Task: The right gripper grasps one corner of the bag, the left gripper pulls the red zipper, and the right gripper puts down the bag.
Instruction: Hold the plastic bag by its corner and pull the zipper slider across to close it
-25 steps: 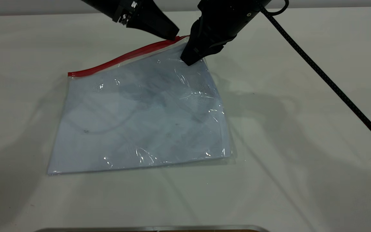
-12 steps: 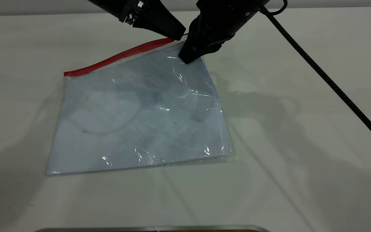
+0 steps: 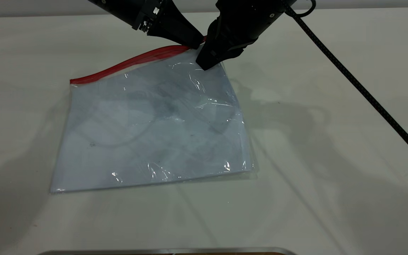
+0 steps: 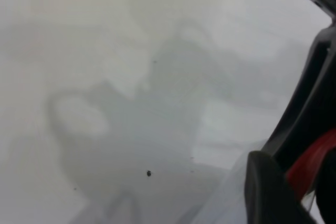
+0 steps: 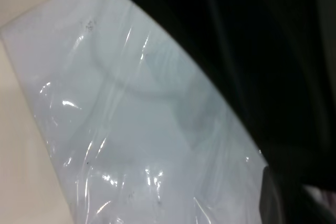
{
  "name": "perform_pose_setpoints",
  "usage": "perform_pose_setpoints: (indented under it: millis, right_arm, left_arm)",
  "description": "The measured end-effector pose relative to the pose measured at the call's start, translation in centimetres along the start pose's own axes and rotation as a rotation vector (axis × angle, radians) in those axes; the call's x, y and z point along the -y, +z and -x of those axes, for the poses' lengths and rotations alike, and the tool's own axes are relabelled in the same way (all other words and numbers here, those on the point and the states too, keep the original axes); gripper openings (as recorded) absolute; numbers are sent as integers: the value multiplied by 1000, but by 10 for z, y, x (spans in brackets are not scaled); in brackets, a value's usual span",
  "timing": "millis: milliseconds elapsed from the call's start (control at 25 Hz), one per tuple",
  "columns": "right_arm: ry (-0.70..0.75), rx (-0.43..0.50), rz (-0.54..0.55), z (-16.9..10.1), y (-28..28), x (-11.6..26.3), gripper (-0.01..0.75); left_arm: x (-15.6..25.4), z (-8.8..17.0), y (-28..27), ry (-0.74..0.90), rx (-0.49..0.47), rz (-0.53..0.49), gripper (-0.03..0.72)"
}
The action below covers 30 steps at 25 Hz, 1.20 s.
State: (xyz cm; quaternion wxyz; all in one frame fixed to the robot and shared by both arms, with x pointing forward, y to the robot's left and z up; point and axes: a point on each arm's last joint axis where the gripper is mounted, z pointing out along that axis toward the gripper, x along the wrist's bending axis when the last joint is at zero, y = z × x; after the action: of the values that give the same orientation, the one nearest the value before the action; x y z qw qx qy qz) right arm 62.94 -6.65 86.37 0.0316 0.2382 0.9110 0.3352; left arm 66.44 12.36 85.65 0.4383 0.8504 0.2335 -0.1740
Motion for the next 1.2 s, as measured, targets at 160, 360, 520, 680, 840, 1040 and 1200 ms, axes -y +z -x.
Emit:
perform_pose_setpoints:
  millis: [160, 360, 520, 680, 840, 1040, 1200]
  right_arm:
    - [0, 3, 0, 0, 0, 0, 35]
    - [0, 4, 0, 0, 0, 0, 35]
    - [1, 7, 1, 1, 0, 0, 35]
    - [1, 10, 2, 1, 0, 0, 35]
    - [1, 12, 2, 1, 0, 0, 35]
    - [0, 15, 2, 1, 0, 0, 35]
    - [2, 24, 3, 2, 0, 0, 35]
  left_arm:
    - [0, -1, 0, 3, -8, 1, 198]
    - [0, -1, 0, 6, -11, 1, 175]
    - [-1, -2, 0, 24, -22, 1, 145]
    - [-1, -2, 0, 37, -26, 2, 97]
    - [-1, -2, 0, 38, -26, 4, 84]
    - [-2, -2, 0, 51, -26, 13, 83]
    - [-3, -2, 0, 67, -22, 24, 78]
